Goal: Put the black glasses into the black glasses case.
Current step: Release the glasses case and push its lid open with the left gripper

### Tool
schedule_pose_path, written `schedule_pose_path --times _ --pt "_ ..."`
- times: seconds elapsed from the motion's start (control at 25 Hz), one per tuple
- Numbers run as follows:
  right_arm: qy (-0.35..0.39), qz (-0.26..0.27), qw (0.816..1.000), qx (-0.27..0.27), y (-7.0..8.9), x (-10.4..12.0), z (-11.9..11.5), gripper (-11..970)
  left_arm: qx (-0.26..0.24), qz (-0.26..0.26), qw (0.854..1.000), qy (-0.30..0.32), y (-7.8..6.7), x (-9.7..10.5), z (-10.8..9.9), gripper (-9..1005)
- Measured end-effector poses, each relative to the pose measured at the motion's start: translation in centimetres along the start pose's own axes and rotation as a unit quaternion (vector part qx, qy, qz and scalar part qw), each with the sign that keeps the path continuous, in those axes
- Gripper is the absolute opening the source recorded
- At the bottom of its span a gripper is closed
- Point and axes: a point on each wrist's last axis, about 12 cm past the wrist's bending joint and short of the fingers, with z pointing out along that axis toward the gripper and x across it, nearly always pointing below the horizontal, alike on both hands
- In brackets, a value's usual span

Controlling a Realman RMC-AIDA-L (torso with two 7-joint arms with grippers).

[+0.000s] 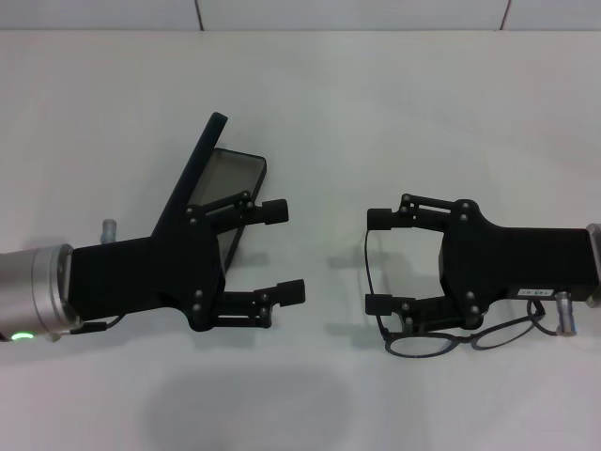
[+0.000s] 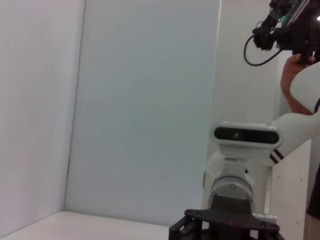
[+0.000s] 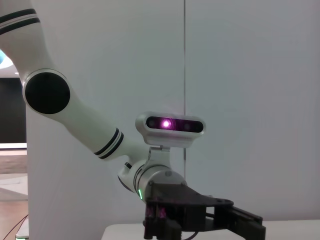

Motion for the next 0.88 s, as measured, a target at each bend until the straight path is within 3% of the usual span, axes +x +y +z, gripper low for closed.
schedule_pose_path --times 0.4,0.52,0.68,0.8,0.88 --pt "-0.001 -0.001 1.000 0.001 0.1 0.1 0.1 843 -0.003 -0.001 1.000 -0.006 0.1 -0.2 -0.2 889" --pt "-0.001 -0.001 1.000 0.001 0.1 0.1 0.1 843 -0.024 -0.012 1.000 -0.017 0.5 -0.4 -0.4 889" --pt "-0.002 0.000 1.000 0.000 0.1 0.1 0.2 842 -0.091 -0.090 0.992 -0.004 3.2 -1.8 -1.2 888" --pt "-0.003 0.002 1.000 0.001 0.3 0.2 0.2 842 -0.138 -0.151 0.977 0.062 5.7 -3.5 -1.9 887" --pt "-0.004 0.003 1.000 0.001 0.4 0.2 0.1 842 -0.156 -0.160 0.970 0.098 6.4 -4.6 -2.1 886"
